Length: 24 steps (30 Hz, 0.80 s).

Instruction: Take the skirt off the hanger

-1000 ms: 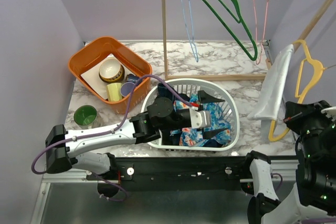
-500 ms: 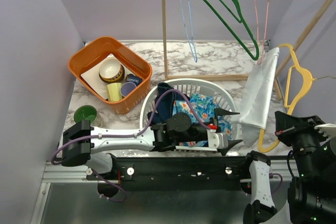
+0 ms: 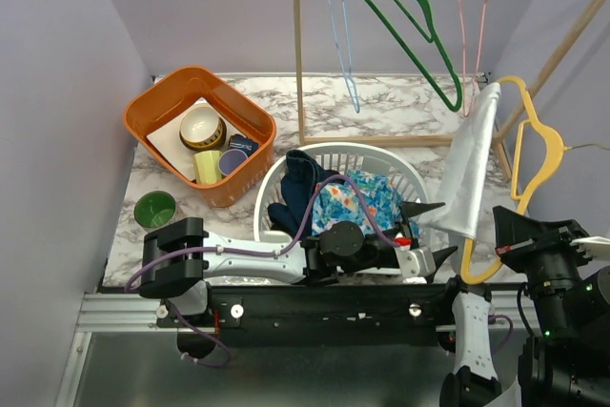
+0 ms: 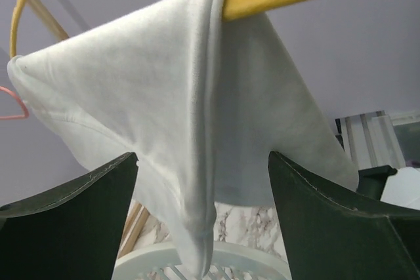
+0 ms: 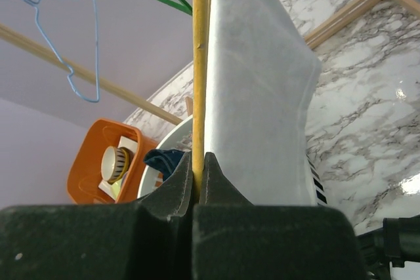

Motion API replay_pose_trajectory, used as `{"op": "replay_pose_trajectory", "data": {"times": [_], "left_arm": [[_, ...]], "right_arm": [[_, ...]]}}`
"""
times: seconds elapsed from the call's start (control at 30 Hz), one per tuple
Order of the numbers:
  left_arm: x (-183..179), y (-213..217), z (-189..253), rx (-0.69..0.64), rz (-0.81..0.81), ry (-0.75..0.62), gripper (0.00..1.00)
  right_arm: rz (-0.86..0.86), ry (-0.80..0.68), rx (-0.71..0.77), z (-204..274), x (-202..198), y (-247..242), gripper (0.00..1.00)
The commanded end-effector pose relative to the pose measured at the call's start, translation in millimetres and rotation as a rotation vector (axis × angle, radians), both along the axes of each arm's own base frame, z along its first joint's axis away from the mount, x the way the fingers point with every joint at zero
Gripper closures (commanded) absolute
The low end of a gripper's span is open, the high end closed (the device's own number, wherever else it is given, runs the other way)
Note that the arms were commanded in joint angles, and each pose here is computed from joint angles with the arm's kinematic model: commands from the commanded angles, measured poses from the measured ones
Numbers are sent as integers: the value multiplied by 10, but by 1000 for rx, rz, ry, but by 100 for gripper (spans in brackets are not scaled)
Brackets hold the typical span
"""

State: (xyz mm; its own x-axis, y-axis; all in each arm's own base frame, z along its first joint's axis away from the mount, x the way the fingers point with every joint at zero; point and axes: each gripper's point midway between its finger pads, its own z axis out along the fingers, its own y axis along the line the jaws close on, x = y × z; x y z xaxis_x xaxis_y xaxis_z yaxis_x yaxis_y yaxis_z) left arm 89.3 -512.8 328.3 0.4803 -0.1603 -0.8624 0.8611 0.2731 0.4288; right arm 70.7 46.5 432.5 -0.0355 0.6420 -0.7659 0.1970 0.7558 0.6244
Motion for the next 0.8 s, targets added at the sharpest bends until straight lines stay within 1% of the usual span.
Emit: {"op": "replay_pose_trajectory", "data": {"times": [0.0,0.13,0.17,0.23,0.3,0.33,0.37,0.43,0.47,0.53,0.6,0.63,0.77], "left_arm": [[79,88,419,-161,73,-1,15],[77,46,438,-163,72,3,22],[80,33,424,-165,76,5,28],[106,31,437,-175,92,13,37],[129,34,457,-195,111,20,47],[124,39,462,-198,117,23,56],[128,42,451,-194,124,19,77],[116,65,401,-175,130,23,94],[110,102,410,-158,129,23,100],[104,156,323,-119,128,28,100],[76,293,398,-119,123,32,100],[72,351,343,-103,124,36,100],[22,579,500,-58,103,51,100]], "right_arm": [[43,-81,-4,143,-72,130,99],[63,-98,13,153,-83,179,99],[66,-99,14,157,-87,186,99],[71,-104,19,166,-94,202,99],[79,-113,22,179,-104,222,99],[80,-119,22,183,-111,228,99],[78,-116,25,173,-100,221,99],[54,-122,20,174,-77,170,99],[35,-112,18,130,-47,121,99],[-57,-104,6,81,-14,-57,99],[-163,-120,-7,62,-15,-252,99],[-195,-128,-16,68,-24,-310,99],[-337,-152,-23,115,-40,-570,99]]}}
